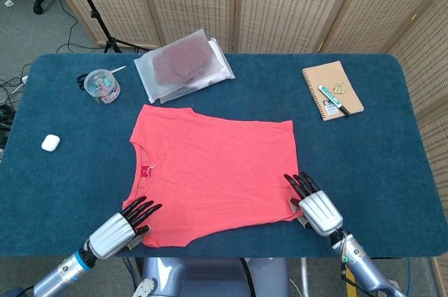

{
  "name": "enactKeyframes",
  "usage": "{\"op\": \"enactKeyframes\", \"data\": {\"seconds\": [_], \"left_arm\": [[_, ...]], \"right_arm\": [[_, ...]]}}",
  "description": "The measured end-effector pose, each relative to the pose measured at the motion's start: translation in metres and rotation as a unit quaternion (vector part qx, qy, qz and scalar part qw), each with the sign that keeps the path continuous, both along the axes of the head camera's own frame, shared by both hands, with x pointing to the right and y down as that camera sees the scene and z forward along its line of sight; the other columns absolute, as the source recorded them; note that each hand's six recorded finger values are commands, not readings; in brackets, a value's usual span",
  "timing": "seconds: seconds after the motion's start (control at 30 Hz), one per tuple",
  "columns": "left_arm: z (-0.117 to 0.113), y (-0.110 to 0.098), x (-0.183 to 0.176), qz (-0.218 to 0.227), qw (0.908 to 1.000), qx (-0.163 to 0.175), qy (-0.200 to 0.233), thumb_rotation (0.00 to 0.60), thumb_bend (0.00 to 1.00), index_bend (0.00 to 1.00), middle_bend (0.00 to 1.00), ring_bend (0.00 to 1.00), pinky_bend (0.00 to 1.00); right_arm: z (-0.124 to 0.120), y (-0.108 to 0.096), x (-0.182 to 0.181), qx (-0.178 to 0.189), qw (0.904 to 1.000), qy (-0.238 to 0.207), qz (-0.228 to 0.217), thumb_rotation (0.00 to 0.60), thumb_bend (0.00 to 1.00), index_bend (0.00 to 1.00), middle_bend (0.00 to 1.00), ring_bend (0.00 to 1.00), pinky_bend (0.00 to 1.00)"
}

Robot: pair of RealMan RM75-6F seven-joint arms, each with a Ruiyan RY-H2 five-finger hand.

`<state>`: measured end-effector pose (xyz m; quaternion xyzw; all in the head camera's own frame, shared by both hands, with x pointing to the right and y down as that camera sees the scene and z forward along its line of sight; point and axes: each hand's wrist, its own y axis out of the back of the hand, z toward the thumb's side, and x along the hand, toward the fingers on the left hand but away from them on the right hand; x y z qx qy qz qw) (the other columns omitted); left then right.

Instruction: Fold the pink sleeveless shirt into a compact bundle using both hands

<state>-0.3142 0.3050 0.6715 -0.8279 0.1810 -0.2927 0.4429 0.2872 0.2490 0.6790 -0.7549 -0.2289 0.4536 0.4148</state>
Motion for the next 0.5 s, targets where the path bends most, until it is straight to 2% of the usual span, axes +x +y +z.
{"op": "enactKeyframes", "data": {"seconds": [0.2,0.5], "left_arm": [[0.0020,0.0009,-0.0012,-0.005,0.9999,-0.011,0.003,0.600,0.43,0.54,0.00,0.00,0.00],[0.0048,0.0007,-0.0052,-0.016,0.9995,-0.025,0.005,0.600,0.44,0.68,0.00,0.00,0.00]], "right_arm": [[0.0013,0.0005,0.0002,-0.002,1.0000,0.002,0.000,0.600,0.47,0.60,0.00,0.00,0.00],[0.0017,0.0001,0.0006,-0.004,1.0000,0.001,0.002,0.600,0.47,0.60,0.00,0.00,0.00]]}}
